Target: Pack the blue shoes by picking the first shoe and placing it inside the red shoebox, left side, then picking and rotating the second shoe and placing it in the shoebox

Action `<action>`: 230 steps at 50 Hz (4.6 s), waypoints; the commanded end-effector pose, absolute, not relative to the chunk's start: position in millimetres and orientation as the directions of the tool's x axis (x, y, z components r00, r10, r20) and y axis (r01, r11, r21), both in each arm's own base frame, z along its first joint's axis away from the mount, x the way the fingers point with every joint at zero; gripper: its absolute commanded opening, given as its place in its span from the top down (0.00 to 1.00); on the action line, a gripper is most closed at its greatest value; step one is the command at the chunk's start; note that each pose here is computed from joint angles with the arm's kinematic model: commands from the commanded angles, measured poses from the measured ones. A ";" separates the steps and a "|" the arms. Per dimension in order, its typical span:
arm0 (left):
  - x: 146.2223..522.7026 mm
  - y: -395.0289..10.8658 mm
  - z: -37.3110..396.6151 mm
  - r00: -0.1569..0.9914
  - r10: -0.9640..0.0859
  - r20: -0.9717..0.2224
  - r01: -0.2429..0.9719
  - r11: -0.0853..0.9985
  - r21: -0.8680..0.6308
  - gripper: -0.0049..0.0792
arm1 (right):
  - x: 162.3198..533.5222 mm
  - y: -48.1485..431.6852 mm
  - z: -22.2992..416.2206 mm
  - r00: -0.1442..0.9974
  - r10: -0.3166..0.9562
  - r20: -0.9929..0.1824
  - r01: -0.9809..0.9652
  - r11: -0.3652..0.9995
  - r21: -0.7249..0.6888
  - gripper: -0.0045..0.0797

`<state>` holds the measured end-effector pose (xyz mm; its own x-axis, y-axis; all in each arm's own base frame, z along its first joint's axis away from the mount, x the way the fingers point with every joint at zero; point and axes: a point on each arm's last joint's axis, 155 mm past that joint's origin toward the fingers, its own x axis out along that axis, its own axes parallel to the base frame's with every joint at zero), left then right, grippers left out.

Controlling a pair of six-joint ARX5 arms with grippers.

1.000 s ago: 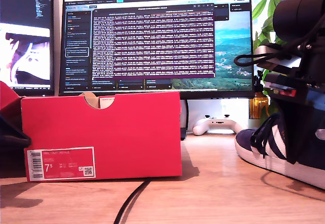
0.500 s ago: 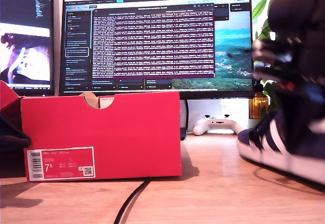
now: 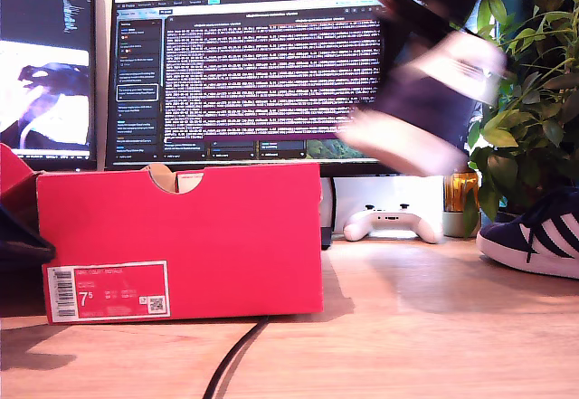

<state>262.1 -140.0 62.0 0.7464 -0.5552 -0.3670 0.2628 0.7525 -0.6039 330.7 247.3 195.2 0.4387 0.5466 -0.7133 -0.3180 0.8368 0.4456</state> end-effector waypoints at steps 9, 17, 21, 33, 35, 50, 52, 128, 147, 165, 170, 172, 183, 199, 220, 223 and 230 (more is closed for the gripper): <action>257.8 -140.2 56.8 0.741 -0.558 -0.374 0.266 0.755 -0.599 0.97 | 342.2 300.1 252.1 0.517 0.676 -0.525 -0.421 0.735 0.531 0.96; 257.8 -140.2 56.8 0.741 -0.558 -0.374 0.267 0.756 -0.598 0.97 | 350.4 326.5 259.9 0.517 0.727 -0.452 -0.435 0.678 0.593 0.96; 257.8 -140.2 56.8 0.741 -0.558 -0.374 0.267 0.756 -0.598 0.97 | 357.2 335.7 257.5 0.507 0.737 -0.448 -0.427 0.666 0.612 0.96; 257.8 -140.1 56.8 0.741 -0.558 -0.374 0.282 0.764 -0.580 0.97 | 379.5 382.5 264.7 0.484 0.761 -0.431 -0.466 0.641 0.610 0.96; 257.9 -140.1 56.9 0.741 -0.558 -0.374 0.283 0.764 -0.580 0.97 | 382.0 389.9 266.7 0.479 0.765 -0.431 -0.470 0.638 0.610 0.96; 259.3 -138.1 56.6 0.749 -0.546 -0.375 0.274 0.771 -0.575 0.97 | 404.2 426.6 238.2 0.490 0.722 -0.488 -0.444 0.689 0.573 0.96; 259.3 -138.1 56.6 0.749 -0.546 -0.375 0.274 0.771 -0.575 0.97 | 404.0 429.4 229.2 0.487 0.714 -0.503 -0.438 0.698 0.567 0.96; 257.2 -137.2 51.5 0.741 -0.543 -0.395 0.261 0.775 -0.576 0.97 | 393.4 440.1 167.1 0.356 0.601 -0.715 -0.392 0.791 0.470 0.50; 249.6 -135.0 35.7 0.711 -0.534 -0.458 0.221 0.787 -0.576 0.97 | 394.1 369.1 203.6 0.295 0.485 -0.823 -0.368 0.853 0.371 0.50; 242.8 -132.8 23.5 0.684 -0.526 -0.505 0.189 0.797 -0.574 0.97 | 423.7 242.6 183.7 0.319 0.155 -0.935 0.131 0.970 0.205 0.50; 241.2 -132.3 20.8 0.678 -0.524 -0.516 0.181 0.799 -0.573 0.97 | 432.2 221.8 197.6 0.373 0.108 -0.922 0.232 0.951 0.205 0.50; 241.0 -132.3 20.5 0.677 -0.524 -0.517 0.181 0.799 -0.573 0.97 | 435.3 212.6 204.6 0.401 0.077 -0.913 0.259 0.946 0.194 0.50; 241.0 -132.2 20.4 0.677 -0.524 -0.517 0.180 0.799 -0.573 0.97 | 441.5 167.9 249.6 0.533 -0.065 -0.844 0.361 0.919 0.158 0.50; 240.9 -132.2 20.4 0.677 -0.523 -0.518 0.180 0.799 -0.573 0.97 | 447.0 114.3 277.9 0.582 -0.173 -0.795 0.498 0.848 0.180 0.50; 240.9 -132.3 20.4 0.677 -0.524 -0.518 0.181 0.799 -0.573 0.97 | 429.0 72.4 243.8 0.473 -0.254 -0.843 0.632 0.765 0.124 0.50; 240.9 -132.2 20.4 0.677 -0.523 -0.518 0.180 0.800 -0.573 0.97 | 422.8 65.1 237.3 0.450 -0.268 -0.852 0.652 0.751 0.108 0.50; 240.9 -132.2 20.3 0.677 -0.523 -0.518 0.180 0.800 -0.573 0.97 | 403.2 45.6 223.3 0.393 -0.296 -0.871 0.700 0.711 0.074 0.50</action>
